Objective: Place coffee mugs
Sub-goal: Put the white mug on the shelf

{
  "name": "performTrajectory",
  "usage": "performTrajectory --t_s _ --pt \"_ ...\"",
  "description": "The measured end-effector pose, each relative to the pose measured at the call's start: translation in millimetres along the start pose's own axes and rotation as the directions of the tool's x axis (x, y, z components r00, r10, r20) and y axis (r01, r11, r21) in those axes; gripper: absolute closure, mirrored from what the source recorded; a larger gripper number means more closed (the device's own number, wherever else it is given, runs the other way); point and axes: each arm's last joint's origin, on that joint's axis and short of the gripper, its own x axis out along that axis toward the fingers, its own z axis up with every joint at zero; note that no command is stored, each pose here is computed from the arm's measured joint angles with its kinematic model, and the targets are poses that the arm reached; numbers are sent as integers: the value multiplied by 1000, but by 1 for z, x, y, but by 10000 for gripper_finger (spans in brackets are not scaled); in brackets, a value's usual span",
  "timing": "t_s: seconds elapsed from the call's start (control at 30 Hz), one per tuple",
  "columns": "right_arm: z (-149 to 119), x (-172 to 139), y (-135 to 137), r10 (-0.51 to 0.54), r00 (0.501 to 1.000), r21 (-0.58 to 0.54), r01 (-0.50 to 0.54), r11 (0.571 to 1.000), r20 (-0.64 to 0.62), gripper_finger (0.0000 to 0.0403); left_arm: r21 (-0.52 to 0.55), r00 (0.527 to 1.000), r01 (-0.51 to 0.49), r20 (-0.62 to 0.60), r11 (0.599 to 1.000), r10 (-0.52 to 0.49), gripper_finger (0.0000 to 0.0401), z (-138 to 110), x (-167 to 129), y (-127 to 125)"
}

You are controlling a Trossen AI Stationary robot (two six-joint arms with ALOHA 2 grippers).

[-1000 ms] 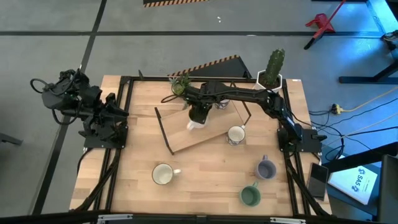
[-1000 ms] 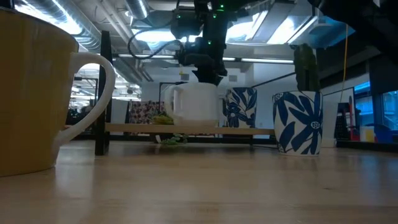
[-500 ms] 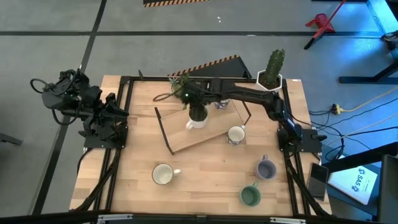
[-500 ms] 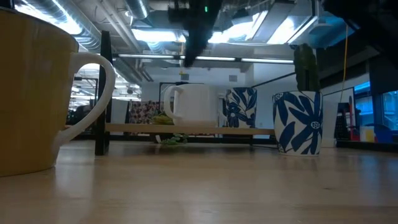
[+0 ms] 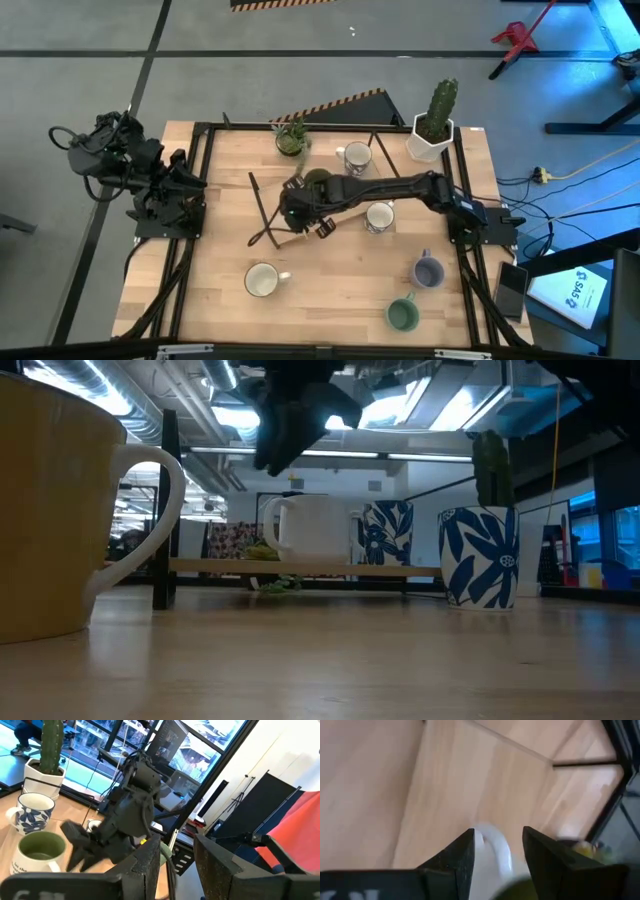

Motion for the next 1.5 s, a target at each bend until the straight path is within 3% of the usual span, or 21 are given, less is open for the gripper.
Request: performTrajectory --t_s 0.43,1.07,1.5 --pt "-12 38 -6 72 996 64 -69 996 -44 310 3 1000 -1 -2 1000 1 289 0 0 0" --pt "-44 46 -43 -63 987 202 93 975 -151 315 2 1000 0 -2 1000 0 289 0 0 0" --pt "-71 50 -66 -85 975 405 164 899 -206 315 21 1000 -9 -15 1000 10 289 -2 0 1"
